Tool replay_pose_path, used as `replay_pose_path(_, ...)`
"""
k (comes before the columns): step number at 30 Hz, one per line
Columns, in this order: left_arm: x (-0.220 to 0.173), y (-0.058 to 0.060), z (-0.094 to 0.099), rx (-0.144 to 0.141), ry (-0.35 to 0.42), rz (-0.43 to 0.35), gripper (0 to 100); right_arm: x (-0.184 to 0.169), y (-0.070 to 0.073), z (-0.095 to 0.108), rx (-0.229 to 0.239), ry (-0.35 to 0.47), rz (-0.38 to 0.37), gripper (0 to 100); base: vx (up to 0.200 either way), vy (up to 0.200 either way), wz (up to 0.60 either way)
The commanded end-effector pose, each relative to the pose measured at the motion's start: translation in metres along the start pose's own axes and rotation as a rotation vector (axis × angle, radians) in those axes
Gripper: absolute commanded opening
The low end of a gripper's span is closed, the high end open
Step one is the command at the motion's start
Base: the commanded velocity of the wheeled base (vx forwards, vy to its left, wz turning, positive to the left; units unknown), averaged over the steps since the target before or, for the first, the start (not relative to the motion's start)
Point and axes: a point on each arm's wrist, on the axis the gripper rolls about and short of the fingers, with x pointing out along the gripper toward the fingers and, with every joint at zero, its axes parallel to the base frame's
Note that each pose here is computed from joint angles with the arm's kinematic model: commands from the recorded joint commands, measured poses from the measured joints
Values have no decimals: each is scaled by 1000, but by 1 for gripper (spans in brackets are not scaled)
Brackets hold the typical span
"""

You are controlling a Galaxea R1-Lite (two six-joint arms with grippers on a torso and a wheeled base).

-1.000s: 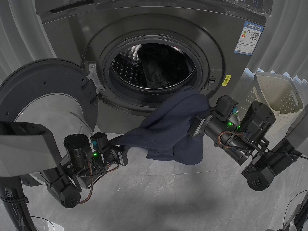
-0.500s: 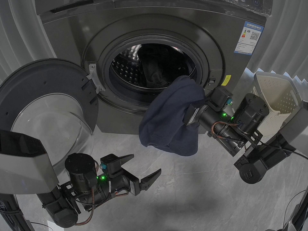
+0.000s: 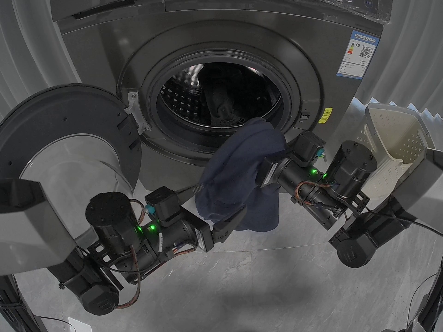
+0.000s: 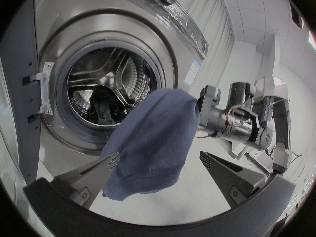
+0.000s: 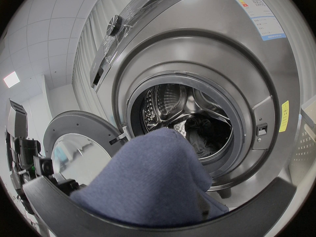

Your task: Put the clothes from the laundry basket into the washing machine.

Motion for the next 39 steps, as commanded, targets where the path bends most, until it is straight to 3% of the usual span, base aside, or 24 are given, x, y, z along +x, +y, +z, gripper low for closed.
replay_pose_path(1,9,1,-29,14,88,-3,100,2,10,0,8,-5,2,0,0,0,0)
replay_pose_path(6,29,3,-43,20,94,-17,100,1,22,2,18,-6,27,0,0,0,0)
replay_pose_path(11,51,9,-38,23,22,-4,100,-1,28,2,24,0,39,0,0,0,0)
replay_pose_path(17,59,11,-42,24,16,-3,100,-1,35,2,31,-1,49,0,0,0,0)
replay_pose_path(25,71,18,-55,22,25,17,100,-1,38,2,38,-1,51,0,0,0,0)
replay_pose_path(29,86,30,-59,24,-14,69,100,-4,38,2,40,4,52,0,0,0,0)
replay_pose_path(34,92,31,-60,22,-26,85,100,-5,41,6,51,-5,52,0,0,0,0)
replay_pose_path(35,91,32,-61,22,-25,85,0,-5,42,6,53,-6,51,0,0,0,0)
replay_pose_path(39,92,31,-63,21,-22,85,0,-5,42,6,55,-6,49,0,0,0,0)
